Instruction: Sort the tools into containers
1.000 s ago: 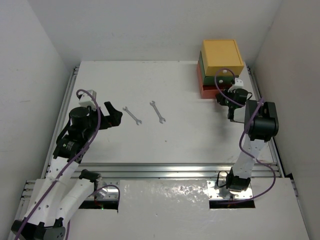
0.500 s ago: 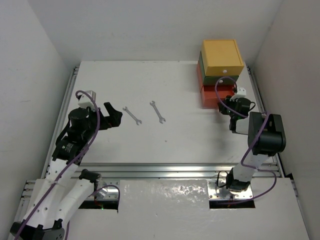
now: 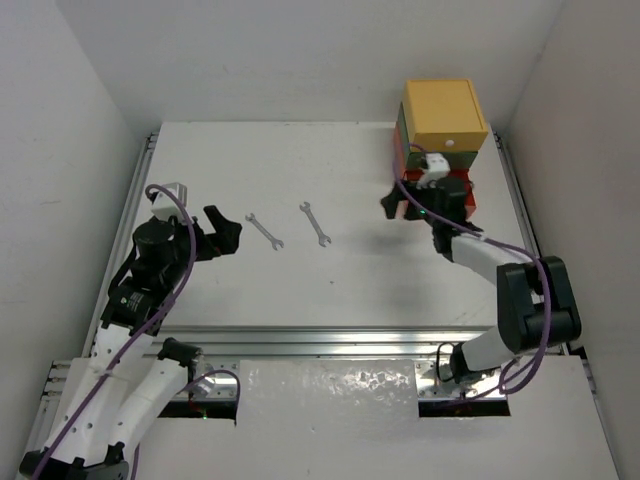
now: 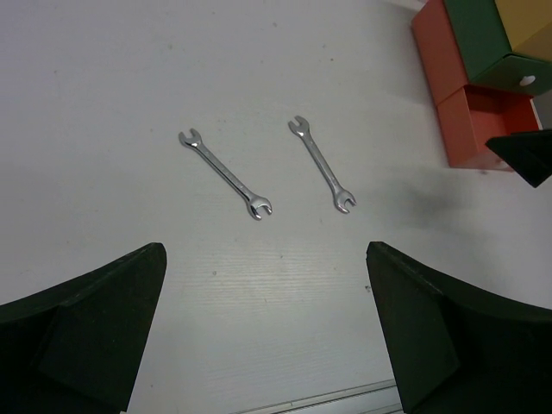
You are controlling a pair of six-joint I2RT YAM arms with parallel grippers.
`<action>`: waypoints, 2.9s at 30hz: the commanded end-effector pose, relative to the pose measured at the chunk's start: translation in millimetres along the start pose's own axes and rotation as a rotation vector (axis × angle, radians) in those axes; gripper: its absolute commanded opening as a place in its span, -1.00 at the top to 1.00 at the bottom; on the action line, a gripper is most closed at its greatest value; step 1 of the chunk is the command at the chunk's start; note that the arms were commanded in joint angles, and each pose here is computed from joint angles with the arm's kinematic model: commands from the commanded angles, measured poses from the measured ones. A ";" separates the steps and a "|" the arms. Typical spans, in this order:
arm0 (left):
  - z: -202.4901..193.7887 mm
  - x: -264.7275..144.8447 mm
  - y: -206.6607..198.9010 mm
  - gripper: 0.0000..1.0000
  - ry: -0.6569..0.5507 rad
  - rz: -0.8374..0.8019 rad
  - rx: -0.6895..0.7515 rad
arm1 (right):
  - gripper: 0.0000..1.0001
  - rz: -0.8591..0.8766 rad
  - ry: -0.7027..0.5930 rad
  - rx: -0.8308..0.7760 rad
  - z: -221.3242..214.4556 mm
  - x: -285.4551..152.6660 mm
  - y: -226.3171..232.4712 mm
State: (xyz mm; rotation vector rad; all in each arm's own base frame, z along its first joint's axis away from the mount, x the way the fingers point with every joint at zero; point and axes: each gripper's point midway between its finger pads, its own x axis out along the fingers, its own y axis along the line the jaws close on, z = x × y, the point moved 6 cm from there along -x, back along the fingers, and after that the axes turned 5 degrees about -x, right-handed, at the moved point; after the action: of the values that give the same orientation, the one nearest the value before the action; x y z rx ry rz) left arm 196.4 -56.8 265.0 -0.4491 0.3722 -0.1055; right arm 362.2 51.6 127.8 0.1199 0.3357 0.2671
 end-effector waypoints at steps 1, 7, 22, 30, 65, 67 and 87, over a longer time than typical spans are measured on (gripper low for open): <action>10.2 -2.6 -3.5 -0.99 -0.057 -0.004 0.002 | -0.89 0.077 0.225 -0.081 4.0 12.3 59.5; 12.6 -3.5 0.0 -0.99 -0.073 0.026 -0.006 | -0.65 0.100 0.556 -0.272 -3.2 83.6 155.9; 15.2 -6.3 1.8 -0.99 -0.090 0.035 -0.010 | -0.10 0.196 0.713 -0.510 -61.6 157.2 208.4; 15.7 -8.4 0.9 -0.99 -0.098 0.025 -0.010 | 0.04 0.160 0.954 -0.502 -92.5 147.3 200.8; 17.4 -15.1 -1.7 -1.00 -0.121 -0.001 -0.011 | 1.00 0.106 0.545 -0.146 26.8 56.9 181.4; 17.1 -15.1 -2.1 -1.00 -0.120 -0.004 -0.010 | 1.00 0.033 0.523 -0.109 38.7 53.5 160.7; 12.8 -5.4 0.8 -0.99 -0.081 0.024 -0.012 | 1.00 -0.687 -0.037 0.675 104.4 13.2 -58.1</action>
State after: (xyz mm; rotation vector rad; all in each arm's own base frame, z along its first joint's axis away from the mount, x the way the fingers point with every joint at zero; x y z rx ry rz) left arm 190.7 -48.4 272.1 -0.4512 0.3176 -0.0561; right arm 398.2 1.4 192.3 0.5138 0.5413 -0.4788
